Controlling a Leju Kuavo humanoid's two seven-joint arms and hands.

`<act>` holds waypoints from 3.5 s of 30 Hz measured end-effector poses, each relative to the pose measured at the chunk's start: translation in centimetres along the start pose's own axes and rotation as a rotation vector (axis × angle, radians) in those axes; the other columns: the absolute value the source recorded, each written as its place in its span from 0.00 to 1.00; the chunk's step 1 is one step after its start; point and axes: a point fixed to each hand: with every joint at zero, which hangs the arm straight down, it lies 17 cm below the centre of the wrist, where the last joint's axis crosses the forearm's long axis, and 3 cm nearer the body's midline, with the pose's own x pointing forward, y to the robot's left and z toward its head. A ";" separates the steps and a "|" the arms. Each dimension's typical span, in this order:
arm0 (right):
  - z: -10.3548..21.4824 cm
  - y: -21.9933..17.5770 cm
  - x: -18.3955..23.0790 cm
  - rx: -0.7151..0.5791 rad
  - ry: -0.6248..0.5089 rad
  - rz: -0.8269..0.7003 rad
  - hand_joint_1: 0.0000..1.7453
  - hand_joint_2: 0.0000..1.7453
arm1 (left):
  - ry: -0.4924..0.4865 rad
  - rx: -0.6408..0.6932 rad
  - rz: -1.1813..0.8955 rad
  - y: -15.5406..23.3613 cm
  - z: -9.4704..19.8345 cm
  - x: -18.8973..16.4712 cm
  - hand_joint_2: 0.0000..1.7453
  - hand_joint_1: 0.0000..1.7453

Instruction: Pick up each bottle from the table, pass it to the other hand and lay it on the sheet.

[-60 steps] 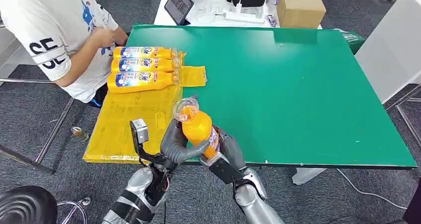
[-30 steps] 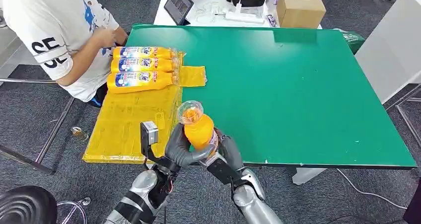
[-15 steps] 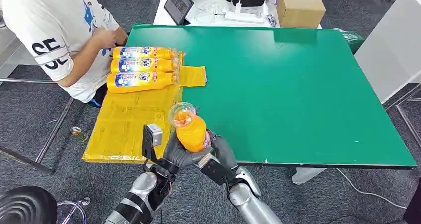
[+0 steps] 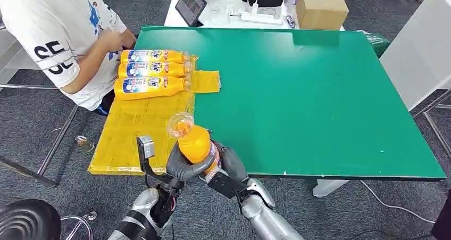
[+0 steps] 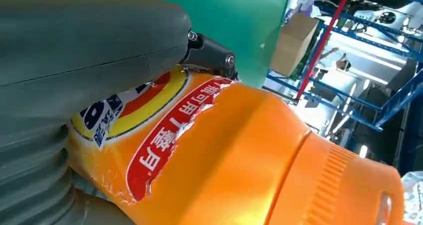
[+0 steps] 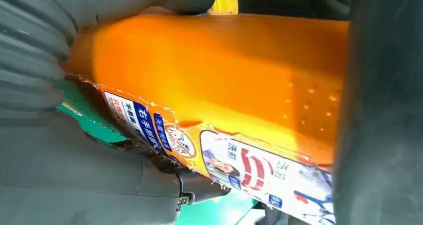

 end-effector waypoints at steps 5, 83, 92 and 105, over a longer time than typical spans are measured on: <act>0.1 0.2 -0.2 0.003 0.005 0.002 1.00 1.00 | 0.003 -0.002 0.000 0.0 0.2 -0.2 1.00 1.00; 0.2 -17.9 10.4 -0.694 -0.225 -0.167 0.00 0.00 | 0.340 0.129 -1.704 24.6 -0.6 3.1 1.00 0.00; -0.3 -17.2 9.8 -0.666 -0.207 -0.184 0.00 0.00 | 0.421 0.041 -1.565 24.0 -0.2 0.8 0.00 0.00; -0.8 -16.4 9.0 -0.633 -0.189 -0.206 0.00 0.00 | 0.448 -0.026 -1.256 22.1 -0.4 -0.5 0.00 0.00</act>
